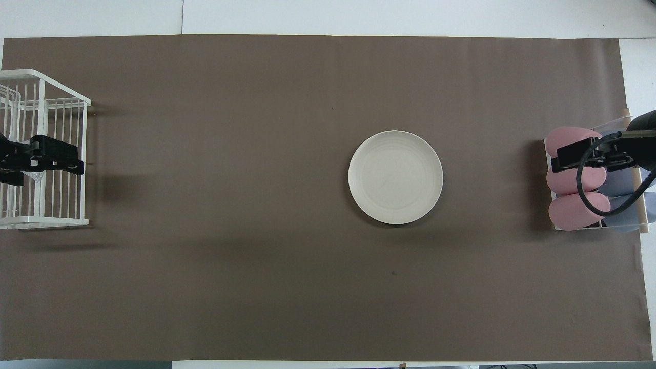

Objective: Wipe plate with sponge

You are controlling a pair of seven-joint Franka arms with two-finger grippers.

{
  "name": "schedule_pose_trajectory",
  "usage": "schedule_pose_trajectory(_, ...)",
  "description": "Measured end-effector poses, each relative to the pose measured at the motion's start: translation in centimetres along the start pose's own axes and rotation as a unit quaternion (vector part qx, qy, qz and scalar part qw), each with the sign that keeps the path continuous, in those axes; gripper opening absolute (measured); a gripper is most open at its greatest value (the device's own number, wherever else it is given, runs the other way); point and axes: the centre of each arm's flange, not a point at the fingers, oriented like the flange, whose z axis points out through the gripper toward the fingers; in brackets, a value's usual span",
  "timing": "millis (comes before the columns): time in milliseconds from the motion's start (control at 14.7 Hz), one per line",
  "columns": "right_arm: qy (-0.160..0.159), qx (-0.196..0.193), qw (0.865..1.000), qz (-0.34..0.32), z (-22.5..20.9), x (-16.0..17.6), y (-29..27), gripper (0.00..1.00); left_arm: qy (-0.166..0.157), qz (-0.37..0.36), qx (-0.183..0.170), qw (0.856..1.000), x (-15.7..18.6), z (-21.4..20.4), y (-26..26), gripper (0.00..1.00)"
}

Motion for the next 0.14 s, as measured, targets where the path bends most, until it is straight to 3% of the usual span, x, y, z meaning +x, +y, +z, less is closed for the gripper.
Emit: schedule_pose_trajectory(136, 0.0, 0.0, 1.0, 0.0, 0.0, 0.0, -0.03, 1.0, 0.0, 0.0, 0.0, 1.0, 0.01, -0.01, 0.0, 1.0)
